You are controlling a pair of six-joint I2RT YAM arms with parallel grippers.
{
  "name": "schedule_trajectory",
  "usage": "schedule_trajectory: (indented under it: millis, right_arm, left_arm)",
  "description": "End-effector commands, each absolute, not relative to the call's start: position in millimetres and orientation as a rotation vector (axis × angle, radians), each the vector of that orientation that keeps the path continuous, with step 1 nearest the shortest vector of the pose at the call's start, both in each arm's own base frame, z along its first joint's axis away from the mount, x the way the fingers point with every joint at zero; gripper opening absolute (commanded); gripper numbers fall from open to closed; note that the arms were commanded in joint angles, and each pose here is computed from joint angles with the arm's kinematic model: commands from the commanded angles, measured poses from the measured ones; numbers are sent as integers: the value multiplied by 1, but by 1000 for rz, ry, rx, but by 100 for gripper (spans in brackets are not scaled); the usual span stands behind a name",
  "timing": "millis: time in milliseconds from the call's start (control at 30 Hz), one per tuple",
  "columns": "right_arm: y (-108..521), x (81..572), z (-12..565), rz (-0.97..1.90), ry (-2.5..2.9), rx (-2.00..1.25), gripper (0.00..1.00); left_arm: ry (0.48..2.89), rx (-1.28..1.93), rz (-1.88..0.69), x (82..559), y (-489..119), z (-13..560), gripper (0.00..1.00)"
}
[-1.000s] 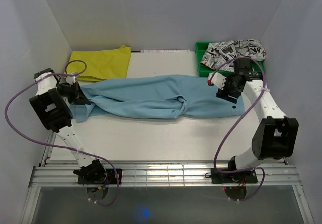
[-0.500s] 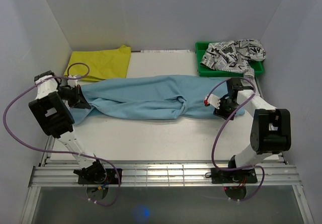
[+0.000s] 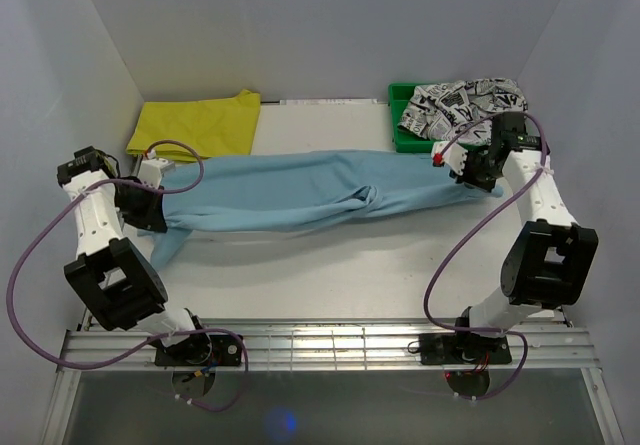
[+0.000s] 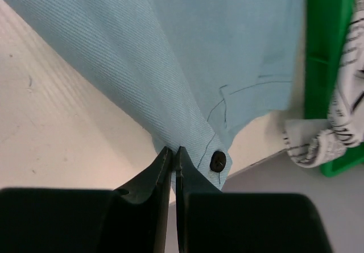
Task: Fold and stack the trousers
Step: Flatten the trousers out
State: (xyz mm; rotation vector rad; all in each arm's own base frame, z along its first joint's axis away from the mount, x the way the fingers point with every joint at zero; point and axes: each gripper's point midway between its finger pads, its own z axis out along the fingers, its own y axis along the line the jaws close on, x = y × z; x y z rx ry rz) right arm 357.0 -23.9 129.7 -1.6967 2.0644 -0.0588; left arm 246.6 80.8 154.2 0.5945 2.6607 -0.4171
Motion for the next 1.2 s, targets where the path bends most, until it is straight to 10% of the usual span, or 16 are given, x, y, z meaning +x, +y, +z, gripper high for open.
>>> schedule_trajectory:
  millis: [0,500,700,867,1000,1167]
  right_arm:
    - [-27,352,139,38,1998,-1840,8]
    - [-49,526,58,-148,2157,-1813,8]
    - [-35,518,49,-209,2075,-1865,10]
    - [-29,531,79,-251,2077,-1710,48]
    - [-25,537,122,-272,2042,-1617,82]
    - [-13,506,143,-155,2061,-1636,82]
  left_arm:
    - [2619,745,-369,243,85,160,0]
    - [2760,-312,-765,432,127,77,0]
    - [2753,-286,-735,429,128,80,44]
    - [2631,-156,-469,445,153,142,83]
    - [2584,-69,-331,435,159,183,85]
    - [2662,24,-375,381,133,182,80]
